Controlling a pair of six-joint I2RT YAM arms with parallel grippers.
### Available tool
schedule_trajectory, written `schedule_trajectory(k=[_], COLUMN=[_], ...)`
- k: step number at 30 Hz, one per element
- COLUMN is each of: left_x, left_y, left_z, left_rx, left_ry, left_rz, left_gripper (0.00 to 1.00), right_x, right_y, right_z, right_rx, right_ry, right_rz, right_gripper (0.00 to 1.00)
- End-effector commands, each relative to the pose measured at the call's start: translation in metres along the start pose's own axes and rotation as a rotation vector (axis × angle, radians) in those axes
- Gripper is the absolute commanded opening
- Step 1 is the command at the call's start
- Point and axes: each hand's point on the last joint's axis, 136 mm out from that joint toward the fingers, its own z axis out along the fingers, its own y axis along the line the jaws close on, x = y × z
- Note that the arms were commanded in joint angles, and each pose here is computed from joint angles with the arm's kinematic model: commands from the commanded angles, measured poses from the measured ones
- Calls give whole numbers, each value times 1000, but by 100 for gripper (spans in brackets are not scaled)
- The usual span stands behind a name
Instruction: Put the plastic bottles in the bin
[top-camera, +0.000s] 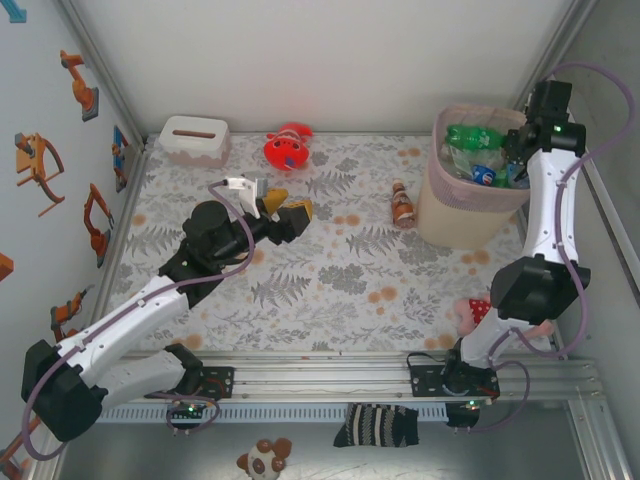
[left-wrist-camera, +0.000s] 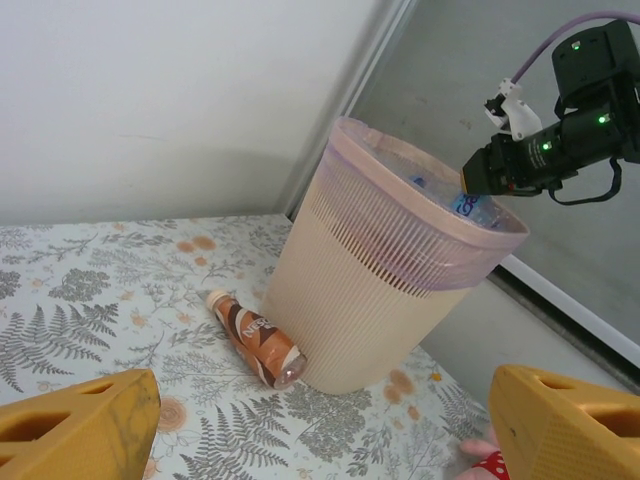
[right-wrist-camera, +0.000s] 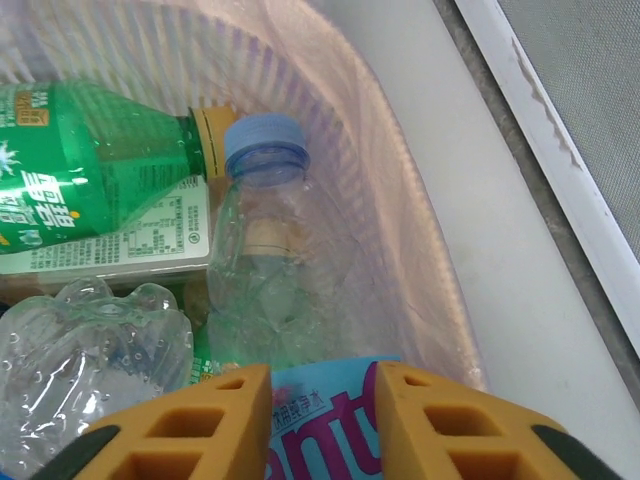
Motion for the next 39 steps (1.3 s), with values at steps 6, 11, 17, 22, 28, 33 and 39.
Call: schedule_trajectory(k=[6,11,17,22,28,33,39], left_x=[-18,-17,-17,-16,-16,-14,-12], left_y=[-5,-3,-1,1,1,3,6], left_z=[-5,-7,-7,-7,-8,-11,-17], left_rx=[7,-2,-12,-20,-23,-36,-54], left_ry=[-47,-37,-36,-32,-33,-31,-33], left_rz=[7,10,7,1,-2,2,4], left_gripper=[85,85,85,85,85,85,85], right_x=[-16,-21,-16,-6,13,25,43], right_y=[23,58,119,169,227,270,304], right_z=[-56,-83,-108,-115,-103,-83,-32], right_rx=[-150,-243,-321,-348,-305,-229,-161], right_ry=[-100,-129,-143,-129,-88,-83,-33], right_rz=[59,25,-93,-178,-300,-402,-462], right_gripper=[47,48,48,48,48,52,56])
